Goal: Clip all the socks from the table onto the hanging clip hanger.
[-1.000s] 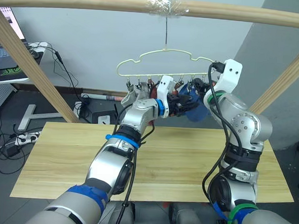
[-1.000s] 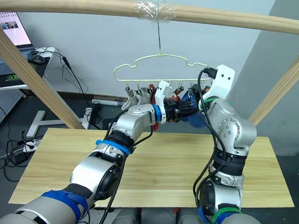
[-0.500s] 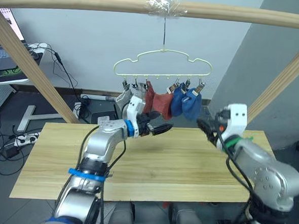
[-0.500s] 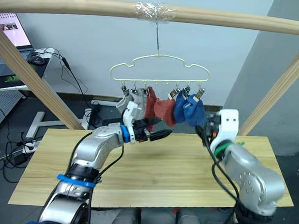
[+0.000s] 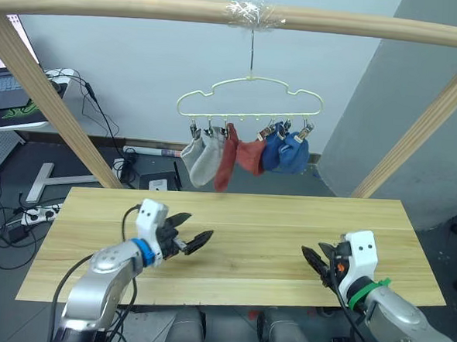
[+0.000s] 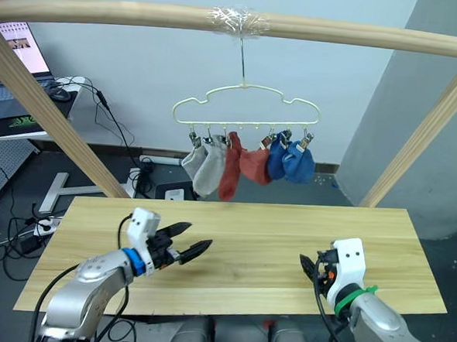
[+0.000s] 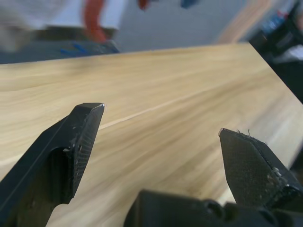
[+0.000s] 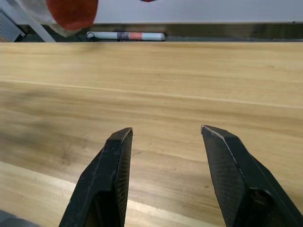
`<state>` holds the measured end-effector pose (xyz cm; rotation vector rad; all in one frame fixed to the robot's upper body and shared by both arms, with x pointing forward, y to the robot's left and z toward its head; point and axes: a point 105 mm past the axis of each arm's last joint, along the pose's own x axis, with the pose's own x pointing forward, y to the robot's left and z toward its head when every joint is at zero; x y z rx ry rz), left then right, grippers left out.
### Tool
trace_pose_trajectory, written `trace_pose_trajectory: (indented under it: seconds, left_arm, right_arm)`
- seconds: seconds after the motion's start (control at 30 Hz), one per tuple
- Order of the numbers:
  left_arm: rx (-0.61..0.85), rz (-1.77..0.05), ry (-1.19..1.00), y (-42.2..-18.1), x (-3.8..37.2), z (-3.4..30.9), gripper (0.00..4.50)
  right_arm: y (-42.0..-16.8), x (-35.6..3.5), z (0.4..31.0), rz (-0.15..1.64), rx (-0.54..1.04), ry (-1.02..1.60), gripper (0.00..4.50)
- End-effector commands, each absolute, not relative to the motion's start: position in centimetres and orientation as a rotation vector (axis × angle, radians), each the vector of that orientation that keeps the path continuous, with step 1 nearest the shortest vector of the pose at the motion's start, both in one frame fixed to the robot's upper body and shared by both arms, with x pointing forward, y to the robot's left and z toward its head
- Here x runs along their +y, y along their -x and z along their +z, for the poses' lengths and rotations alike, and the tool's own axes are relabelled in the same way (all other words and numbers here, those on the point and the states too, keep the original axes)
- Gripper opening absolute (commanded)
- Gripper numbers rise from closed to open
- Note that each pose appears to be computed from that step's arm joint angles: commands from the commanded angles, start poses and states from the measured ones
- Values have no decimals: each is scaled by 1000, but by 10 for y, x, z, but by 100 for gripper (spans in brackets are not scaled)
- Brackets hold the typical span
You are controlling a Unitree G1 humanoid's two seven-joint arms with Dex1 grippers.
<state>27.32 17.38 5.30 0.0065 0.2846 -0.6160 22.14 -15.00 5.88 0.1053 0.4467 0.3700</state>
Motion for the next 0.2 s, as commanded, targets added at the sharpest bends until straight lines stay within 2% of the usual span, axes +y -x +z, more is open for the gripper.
trace_pose_trajectory:
  seconds: [0.03,0.2]
  left_arm:
    - [213,-566,-24,-272,182,64,447]
    - [186,-536,-7,-275,187,67,447]
  right_arm:
    - [-220,-151,60,370,418,-94,240]
    - [-220,-152,57,364,419,-105,240]
